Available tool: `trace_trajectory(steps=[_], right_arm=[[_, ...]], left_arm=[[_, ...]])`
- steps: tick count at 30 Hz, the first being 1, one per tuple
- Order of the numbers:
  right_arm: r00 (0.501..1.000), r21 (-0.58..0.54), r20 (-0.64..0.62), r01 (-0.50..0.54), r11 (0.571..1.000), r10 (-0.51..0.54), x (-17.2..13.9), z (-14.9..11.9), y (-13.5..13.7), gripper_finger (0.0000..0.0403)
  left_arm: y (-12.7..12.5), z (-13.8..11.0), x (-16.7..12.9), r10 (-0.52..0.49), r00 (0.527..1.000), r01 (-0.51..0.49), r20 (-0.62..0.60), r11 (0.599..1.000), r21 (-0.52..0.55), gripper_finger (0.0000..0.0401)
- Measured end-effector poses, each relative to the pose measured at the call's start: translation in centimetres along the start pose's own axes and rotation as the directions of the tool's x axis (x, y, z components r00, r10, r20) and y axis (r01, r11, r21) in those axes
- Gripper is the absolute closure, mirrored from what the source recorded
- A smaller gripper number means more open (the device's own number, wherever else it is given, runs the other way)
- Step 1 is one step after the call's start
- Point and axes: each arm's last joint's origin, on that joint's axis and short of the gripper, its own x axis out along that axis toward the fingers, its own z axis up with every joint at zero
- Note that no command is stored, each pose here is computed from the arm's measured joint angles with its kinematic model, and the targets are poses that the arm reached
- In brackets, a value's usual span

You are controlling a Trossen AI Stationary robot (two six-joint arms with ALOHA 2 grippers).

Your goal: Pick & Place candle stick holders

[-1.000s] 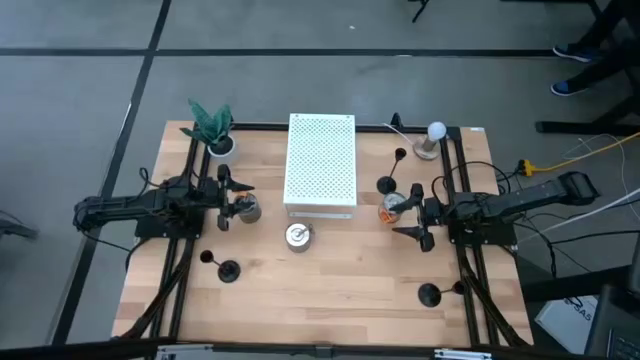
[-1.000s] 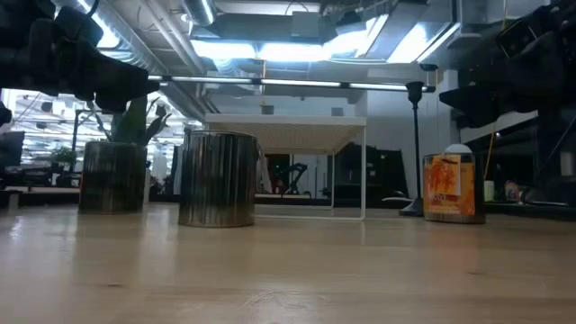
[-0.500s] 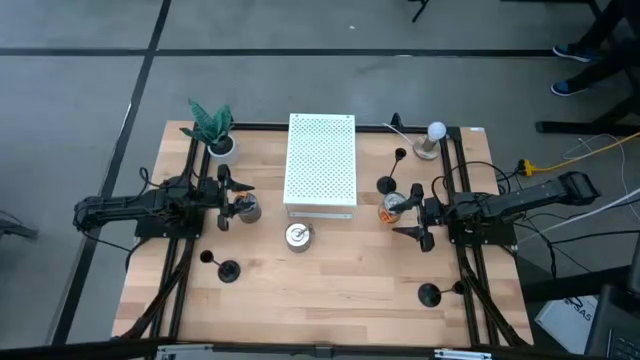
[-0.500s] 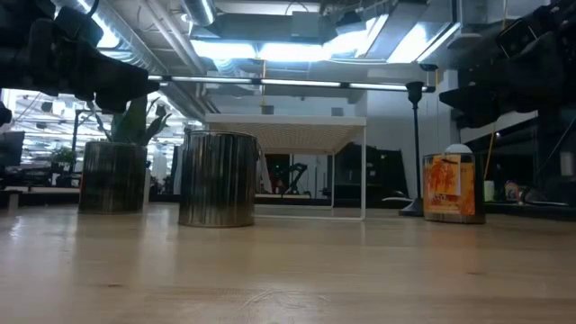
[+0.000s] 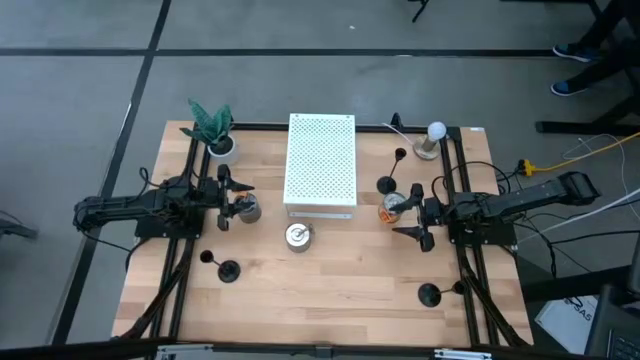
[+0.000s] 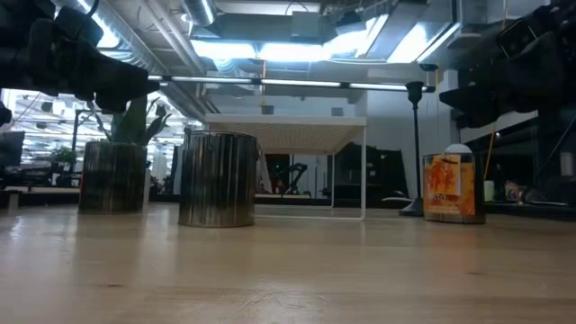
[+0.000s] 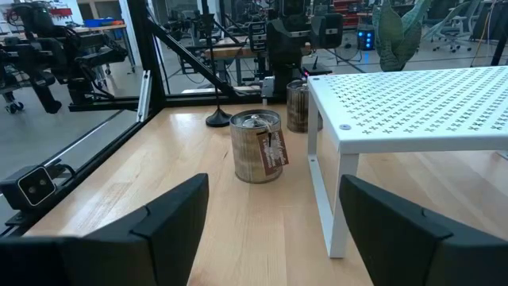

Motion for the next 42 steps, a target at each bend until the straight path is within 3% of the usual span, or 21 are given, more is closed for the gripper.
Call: trace_trajectory(steps=[20,27,37,40,42], right_arm=[[1.000,0.002,0.000,0.000,1.000,0.000,0.0,0.0,0.0,0.0114],[0.999,0.138,0.033,-0.008,0.990,0.003,0.0,0.3,0.0,0.0114],[0.990,0.085,0.108,-0.096,0.992,0.087,0.0,1.8,0.4,0.0114],[0.996,0.081,0.066,-0.073,0.994,0.067,0.1,2.7,0.5,0.0114],[0.999,0.079,0.037,-0.002,0.997,-0.001,0.3,3.6,0.4,0.0114]], left_arm=[[0.0,0.0,0.0,0.000,1.000,0.000,0.000,1.000,0.000,0.0194],[0.0,0.0,0.0,0.000,1.000,0.000,0.000,1.000,0.000,0.0194],[0.0,0.0,0.0,0.000,1.000,0.000,0.000,1.000,0.000,0.0194],[0.0,0.0,0.0,0.000,1.000,0.000,0.000,1.000,0.000,0.0194],[0.0,0.0,0.0,0.000,1.000,0.000,0.000,1.000,0.000,0.0194]])
